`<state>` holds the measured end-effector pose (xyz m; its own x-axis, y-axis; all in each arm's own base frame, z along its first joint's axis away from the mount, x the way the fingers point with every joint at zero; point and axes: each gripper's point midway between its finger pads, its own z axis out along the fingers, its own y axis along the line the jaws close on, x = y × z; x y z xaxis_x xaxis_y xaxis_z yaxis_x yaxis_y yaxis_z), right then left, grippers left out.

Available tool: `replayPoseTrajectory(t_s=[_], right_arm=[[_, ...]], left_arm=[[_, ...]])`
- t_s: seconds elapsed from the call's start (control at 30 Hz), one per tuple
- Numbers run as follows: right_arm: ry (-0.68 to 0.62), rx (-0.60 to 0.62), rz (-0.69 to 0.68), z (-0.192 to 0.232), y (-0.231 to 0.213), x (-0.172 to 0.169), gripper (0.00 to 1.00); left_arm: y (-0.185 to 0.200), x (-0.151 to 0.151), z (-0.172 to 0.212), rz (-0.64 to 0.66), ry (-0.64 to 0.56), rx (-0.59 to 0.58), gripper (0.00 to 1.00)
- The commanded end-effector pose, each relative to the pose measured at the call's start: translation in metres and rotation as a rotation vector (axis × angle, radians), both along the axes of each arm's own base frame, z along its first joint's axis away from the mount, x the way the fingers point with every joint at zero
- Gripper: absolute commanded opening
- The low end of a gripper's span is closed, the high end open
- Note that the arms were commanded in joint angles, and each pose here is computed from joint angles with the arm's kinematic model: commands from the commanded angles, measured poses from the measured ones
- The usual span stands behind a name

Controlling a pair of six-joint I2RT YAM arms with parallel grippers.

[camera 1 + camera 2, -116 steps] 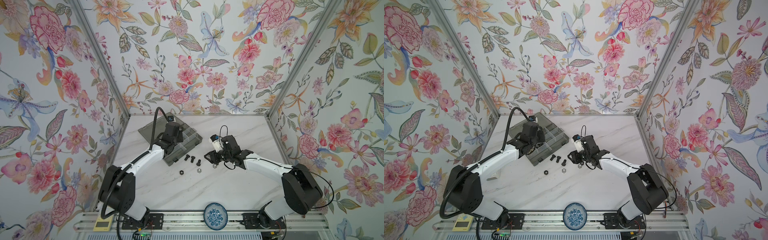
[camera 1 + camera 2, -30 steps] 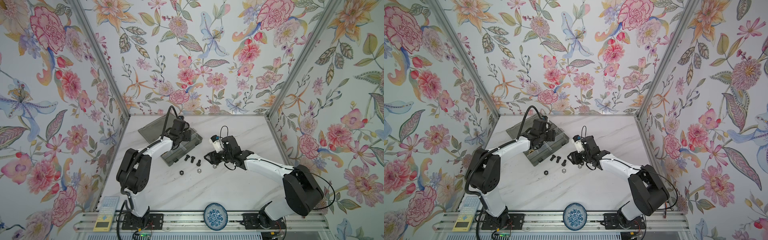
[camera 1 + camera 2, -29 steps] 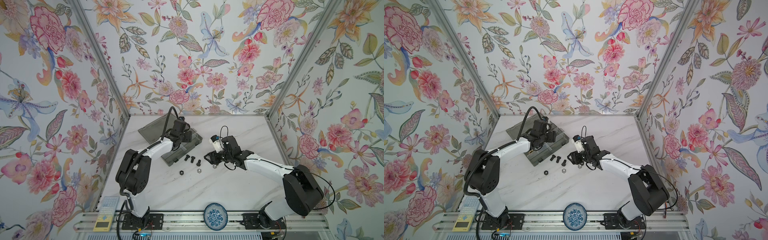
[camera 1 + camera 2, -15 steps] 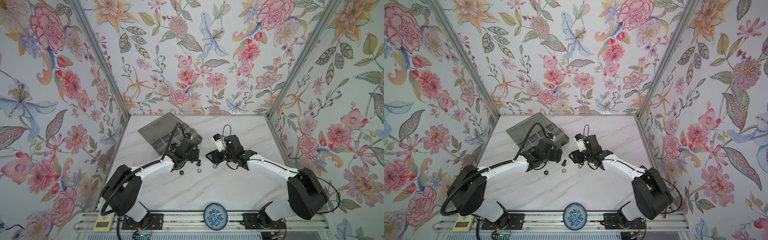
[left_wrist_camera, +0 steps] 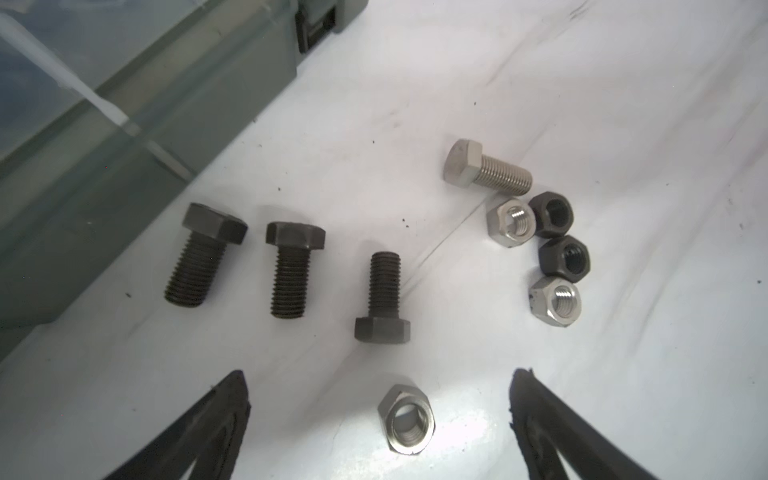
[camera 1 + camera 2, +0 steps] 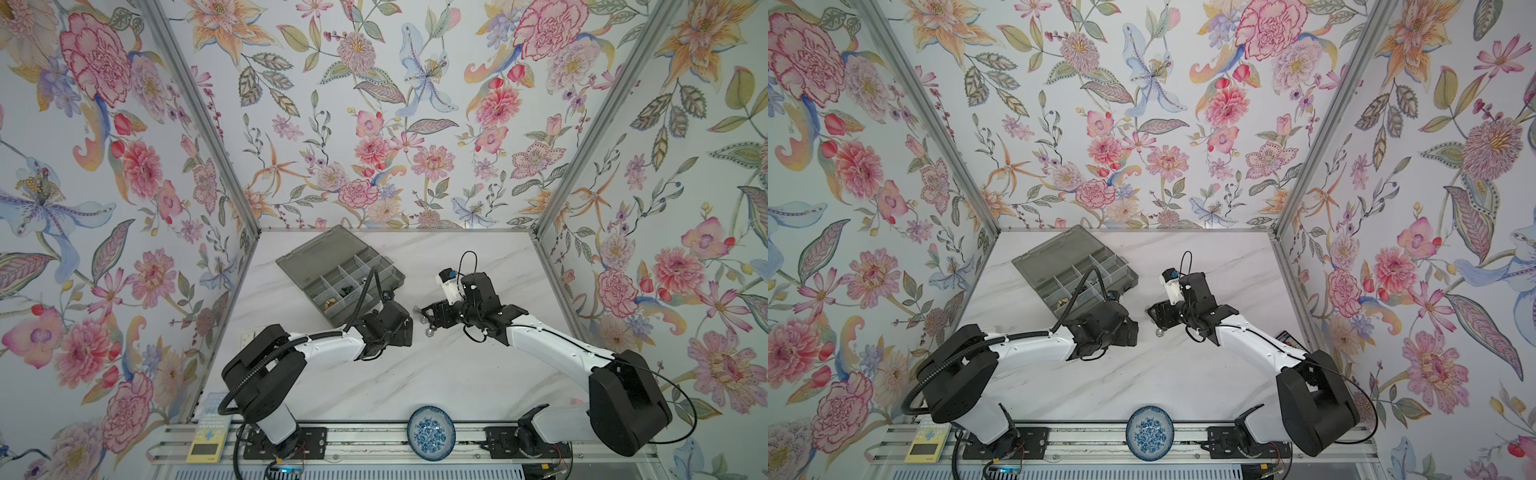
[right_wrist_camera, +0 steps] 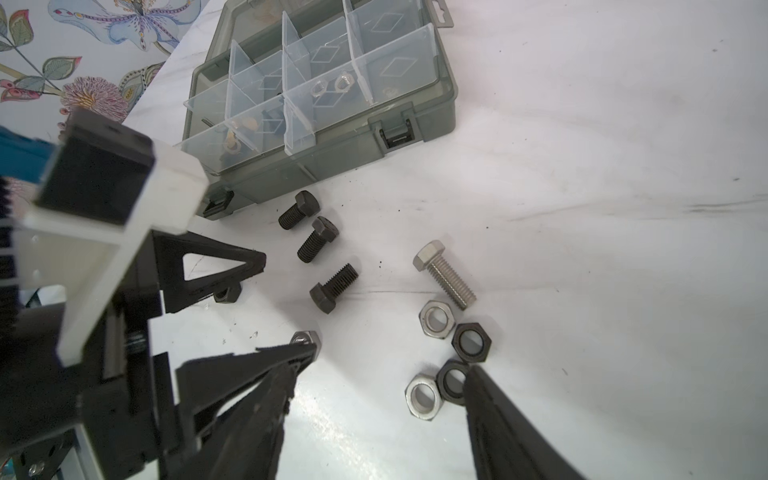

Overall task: Sort the screws and nuts into containers
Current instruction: 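Withdraw the left gripper from the box toward the next silver hex nut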

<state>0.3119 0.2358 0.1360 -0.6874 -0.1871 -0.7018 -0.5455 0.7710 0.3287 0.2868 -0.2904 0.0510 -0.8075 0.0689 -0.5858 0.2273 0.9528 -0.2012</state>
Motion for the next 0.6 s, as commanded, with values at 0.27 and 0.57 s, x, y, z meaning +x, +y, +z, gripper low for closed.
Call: replayPoseTrajectory(t_s=[0.27, 0.57], right_arm=[[-0.016, -0.005, -0.030, 0.002, -0.017, -0.004, 0.70], [-0.013, 0.000, -0.033, 0.002, -0.018, -0.004, 0.70]], left_arm=[[-0.017, -0.014, -0.022, -0.007, 0.050, 0.073, 0.94], [-0.012, -0.016, -0.033, 0.002, 0.076, 0.121, 0.83]])
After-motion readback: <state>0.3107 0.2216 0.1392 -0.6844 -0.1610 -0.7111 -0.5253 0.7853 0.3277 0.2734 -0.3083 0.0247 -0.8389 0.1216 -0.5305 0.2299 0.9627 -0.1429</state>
